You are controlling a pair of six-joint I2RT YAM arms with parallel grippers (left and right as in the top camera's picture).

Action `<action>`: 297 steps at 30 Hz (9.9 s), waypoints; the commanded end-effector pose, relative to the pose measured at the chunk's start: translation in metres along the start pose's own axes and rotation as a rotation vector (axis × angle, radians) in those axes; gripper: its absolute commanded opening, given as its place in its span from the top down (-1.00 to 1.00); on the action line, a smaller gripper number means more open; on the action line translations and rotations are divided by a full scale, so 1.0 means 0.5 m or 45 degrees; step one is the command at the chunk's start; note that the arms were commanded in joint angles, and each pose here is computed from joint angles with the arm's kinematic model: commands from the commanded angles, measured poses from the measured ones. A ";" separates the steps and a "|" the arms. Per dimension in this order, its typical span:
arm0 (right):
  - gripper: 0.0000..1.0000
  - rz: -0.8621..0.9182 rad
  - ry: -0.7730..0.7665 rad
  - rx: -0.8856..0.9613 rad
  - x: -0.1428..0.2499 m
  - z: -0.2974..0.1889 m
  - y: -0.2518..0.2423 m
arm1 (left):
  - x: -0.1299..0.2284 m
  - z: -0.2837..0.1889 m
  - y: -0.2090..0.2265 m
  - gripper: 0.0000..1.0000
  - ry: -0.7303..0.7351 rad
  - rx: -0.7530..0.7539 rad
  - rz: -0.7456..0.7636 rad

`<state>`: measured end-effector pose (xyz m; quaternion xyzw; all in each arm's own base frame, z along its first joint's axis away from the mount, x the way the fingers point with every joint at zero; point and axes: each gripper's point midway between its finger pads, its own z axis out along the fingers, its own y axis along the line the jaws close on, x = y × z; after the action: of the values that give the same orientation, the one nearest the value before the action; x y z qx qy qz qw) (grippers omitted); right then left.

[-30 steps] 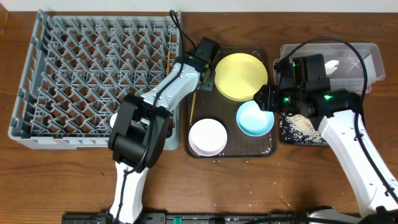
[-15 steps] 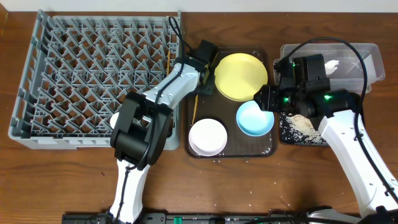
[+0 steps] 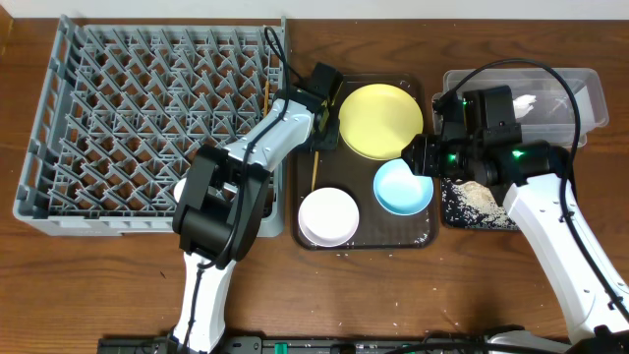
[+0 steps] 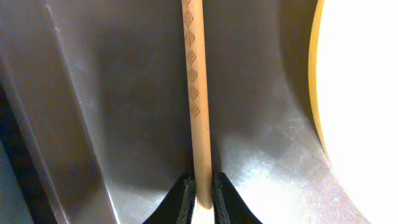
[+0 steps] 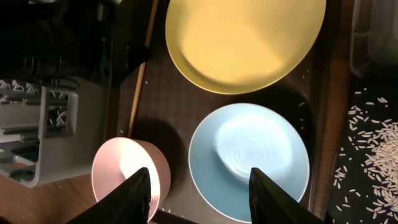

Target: Sort waste into correct bins and load items into the dishwasher

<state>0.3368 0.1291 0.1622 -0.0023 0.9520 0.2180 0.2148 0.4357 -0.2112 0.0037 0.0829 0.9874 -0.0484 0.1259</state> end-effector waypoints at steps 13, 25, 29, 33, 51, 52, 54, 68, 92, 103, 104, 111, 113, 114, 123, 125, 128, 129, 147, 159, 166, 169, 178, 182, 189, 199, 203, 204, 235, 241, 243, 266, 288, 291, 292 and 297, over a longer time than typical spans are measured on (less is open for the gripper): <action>0.03 -0.016 0.009 -0.012 0.004 0.000 0.001 | -0.062 -0.347 0.054 0.74 -0.318 -0.007 -0.050; 0.03 -0.016 0.009 -0.012 0.004 0.000 0.001 | -0.030 -0.238 -0.004 0.07 -0.172 -0.008 0.094; 0.03 -0.014 0.014 -0.010 0.006 0.000 0.001 | -0.008 -0.140 -0.002 0.09 -0.069 -0.087 0.120; 0.03 -0.014 0.013 -0.010 0.006 0.000 0.001 | 0.009 -0.073 0.005 0.09 0.005 -0.109 0.119; 0.02 -0.014 0.013 -0.010 0.006 0.000 0.001 | 0.049 0.029 -0.006 0.85 0.129 -0.054 0.084; 0.02 -0.014 0.013 -0.010 0.006 0.000 0.001 | 0.047 0.025 -0.007 0.85 0.126 -0.053 0.083; 0.02 -0.014 0.013 -0.010 0.006 0.000 0.001 | 0.039 0.011 -0.008 0.85 0.112 -0.049 0.081; 0.02 -0.014 0.013 -0.010 0.006 0.000 0.001 | -0.069 -0.262 0.017 0.85 -0.255 0.026 0.010; 0.02 -0.011 0.023 -0.007 0.009 0.000 0.000 | 0.011 -0.170 0.193 0.80 0.000 -0.315 -0.072; 0.00 -0.011 0.022 -0.007 0.009 0.000 0.000 | -0.023 -0.353 0.174 0.32 -0.256 -0.236 -0.093; 0.01 -0.012 0.022 -0.007 0.009 0.000 0.000 | -0.024 -0.373 0.163 0.32 -0.283 -0.194 -0.091; 0.01 -0.012 0.022 -0.007 0.009 0.000 0.000 | 0.011 -0.441 0.008 0.31 -0.264 0.303 0.004; 0.00 -0.011 0.022 -0.007 0.009 0.000 0.000 | 0.027 -0.431 -0.029 0.31 -0.221 0.351 0.048; -0.01 -0.011 0.023 -0.006 0.010 0.000 -0.001 | 0.034 -0.424 -0.045 0.31 -0.204 0.360 0.070; -0.36 0.319 -0.021 0.261 0.007 -0.019 -0.106 | 0.072 -0.286 -0.192 0.04 -0.082 0.336 0.291; -0.39 0.441 -0.043 0.383 0.009 -0.039 -0.168 | 0.084 -0.245 -0.212 0.03 -0.036 0.333 0.305; -0.45 0.644 -0.053 0.437 0.017 -0.074 -0.248 | 0.101 -0.196 -0.228 0.02 0.023 0.321 0.327; -0.47 0.718 -0.060 0.399 0.016 -0.087 -0.270 | 0.105 -0.181 -0.231 0.02 0.038 0.317 0.331; -0.99 0.884 -0.104 0.211 0.014 -0.138 -0.332 | 0.142 -0.033 -0.257 0.19 0.174 0.333 0.291; -0.99 0.883 -0.104 0.211 0.014 -0.138 -0.332 | 0.136 -0.027 -0.263 0.85 0.156 0.341 0.299; -0.98 0.883 -0.104 0.212 0.014 -0.138 -0.332 | 0.100 -0.106 -0.249 0.85 0.095 0.405 0.261; -0.98 0.883 -0.104 0.212 0.014 -0.138 -0.332 | 0.061 -0.187 -0.223 0.85 -0.007 0.426 0.230; -0.99 0.883 -0.104 0.212 0.014 -0.138 -0.332 | -0.010 -0.432 0.117 0.85 -0.356 -0.296 0.096; -0.98 0.883 -0.104 0.212 0.014 -0.138 -0.332 | 0.015 -0.503 0.282 0.85 -0.340 -0.810 0.009; -0.99 0.883 -0.104 0.212 0.014 -0.138 -0.332 | 0.034 -0.531 0.406 0.85 -0.261 -1.151 -0.076; -0.99 0.883 -0.104 0.212 0.014 -0.138 -0.332 | 0.024 -0.476 0.481 0.85 -0.143 -1.497 -0.085; -0.99 0.883 -0.104 0.212 0.014 -0.138 -0.332 | 0.017 -0.466 0.500 0.85 -0.121 -1.690 -0.054; -0.99 0.883 -0.104 0.212 0.014 -0.138 -0.332 | 0.017 -0.460 0.501 0.85 -0.114 -1.703 -0.048; -0.98 0.883 -0.104 0.212 0.014 -0.138 -0.332 | 0.014 -0.408 0.446 0.85 -0.186 -1.728 -0.014; -0.98 0.883 -0.104 0.211 0.014 -0.138 -0.332 | 0.033 -0.381 0.450 0.85 -0.178 -1.731 -0.014; -0.99 0.883 -0.104 0.212 0.014 -0.138 -0.332 | 0.037 -0.375 0.451 0.85 -0.178 -1.731 -0.014; -0.98 0.883 -0.104 0.212 0.014 -0.138 -0.332 | 0.016 -0.364 0.445 0.85 -0.279 -1.687 -0.097; -0.98 0.883 -0.104 0.212 0.014 -0.138 -0.332 | 0.051 -0.329 0.432 0.82 -0.123 -1.557 -0.039; -0.99 0.883 -0.104 0.211 0.014 -0.138 -0.332 | 0.051 -0.328 0.431 0.77 -0.122 -1.555 -0.037; -0.99 0.883 -0.104 0.212 0.014 -0.138 -0.332 | 0.051 -0.325 0.427 0.73 -0.120 -1.544 -0.035; -0.98 0.883 -0.104 0.212 0.014 -0.138 -0.332 | 0.052 -0.317 0.418 0.85 -0.120 -1.513 -0.035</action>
<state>0.3191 -0.0521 0.1464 0.3545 0.8989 0.1968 0.1659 0.4109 0.0308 0.1655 -0.0165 0.7958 0.5670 0.2119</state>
